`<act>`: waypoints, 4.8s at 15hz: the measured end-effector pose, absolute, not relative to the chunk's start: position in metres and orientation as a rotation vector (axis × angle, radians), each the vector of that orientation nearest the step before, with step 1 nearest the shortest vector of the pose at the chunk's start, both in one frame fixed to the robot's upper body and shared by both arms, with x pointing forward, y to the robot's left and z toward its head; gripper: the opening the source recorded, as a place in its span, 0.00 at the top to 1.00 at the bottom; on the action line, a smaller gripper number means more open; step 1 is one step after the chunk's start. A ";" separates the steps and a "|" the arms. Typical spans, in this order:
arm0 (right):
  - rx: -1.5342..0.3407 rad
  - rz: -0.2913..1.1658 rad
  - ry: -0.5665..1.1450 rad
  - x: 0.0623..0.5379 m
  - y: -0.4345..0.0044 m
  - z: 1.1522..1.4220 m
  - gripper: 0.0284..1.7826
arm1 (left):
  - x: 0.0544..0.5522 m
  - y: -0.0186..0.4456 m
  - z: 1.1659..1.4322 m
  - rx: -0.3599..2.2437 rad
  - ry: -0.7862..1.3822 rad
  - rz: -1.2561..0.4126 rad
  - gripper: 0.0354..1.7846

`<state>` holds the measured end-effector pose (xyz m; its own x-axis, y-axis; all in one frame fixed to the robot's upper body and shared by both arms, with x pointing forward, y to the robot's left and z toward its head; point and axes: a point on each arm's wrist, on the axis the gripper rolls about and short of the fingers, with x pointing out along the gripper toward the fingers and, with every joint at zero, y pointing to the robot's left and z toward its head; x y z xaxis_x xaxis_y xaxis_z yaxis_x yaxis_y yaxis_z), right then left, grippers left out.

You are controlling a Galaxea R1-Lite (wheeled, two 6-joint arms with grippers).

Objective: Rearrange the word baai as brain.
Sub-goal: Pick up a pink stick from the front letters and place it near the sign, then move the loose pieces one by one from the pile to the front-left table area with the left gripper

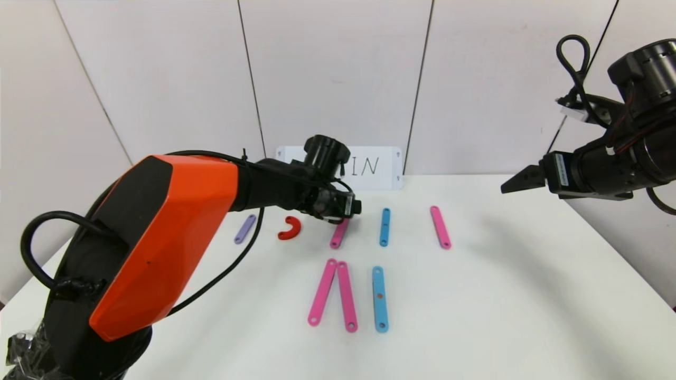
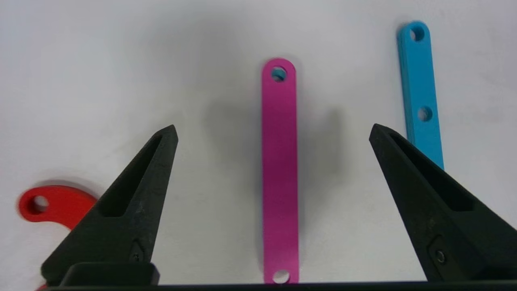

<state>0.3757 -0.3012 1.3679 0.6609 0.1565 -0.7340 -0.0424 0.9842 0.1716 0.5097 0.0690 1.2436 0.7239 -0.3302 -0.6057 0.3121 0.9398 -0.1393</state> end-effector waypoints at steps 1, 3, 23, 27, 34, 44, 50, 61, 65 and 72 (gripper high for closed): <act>0.144 0.114 0.842 0.376 -0.301 1.368 0.03 | 0.513 0.080 1.253 -0.041 0.655 -0.335 0.03; 0.143 0.119 0.844 0.376 -0.299 1.367 0.03 | 0.515 0.102 1.271 -0.056 0.646 -0.290 0.03; 0.106 0.205 0.855 0.362 -0.276 1.367 0.03 | 0.455 0.305 1.288 -0.094 0.704 0.213 0.03; 0.105 0.206 0.857 0.362 -0.276 1.366 0.03 | 0.477 0.303 1.263 -0.092 0.720 0.212 0.03; 0.105 0.206 0.858 0.361 -0.276 1.366 0.03 | 0.494 0.300 1.240 -0.118 0.772 0.154 0.03; 0.105 0.206 0.857 0.361 -0.276 1.366 0.03 | 0.508 0.306 1.227 -0.129 0.780 0.158 0.03; 0.104 0.208 0.858 0.361 -0.275 1.366 0.03 | 0.513 0.306 1.222 -0.132 0.786 0.156 0.03; 0.103 0.210 0.860 0.360 -0.275 1.365 0.03 | 0.519 0.306 1.216 -0.131 0.795 0.156 0.03; 0.103 0.209 0.860 0.360 -0.275 1.365 0.03 | 0.519 0.306 1.215 -0.129 0.797 0.157 0.08; 0.103 0.209 0.858 0.360 -0.275 1.366 0.03 | 0.519 0.306 1.215 -0.130 0.795 0.157 0.67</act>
<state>0.3599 -0.2749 1.3658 0.6351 0.2240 -0.7392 -0.1411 0.9746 0.1740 0.5190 0.3058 1.2153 0.6898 0.0909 -0.7183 -0.1883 0.9805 -0.0567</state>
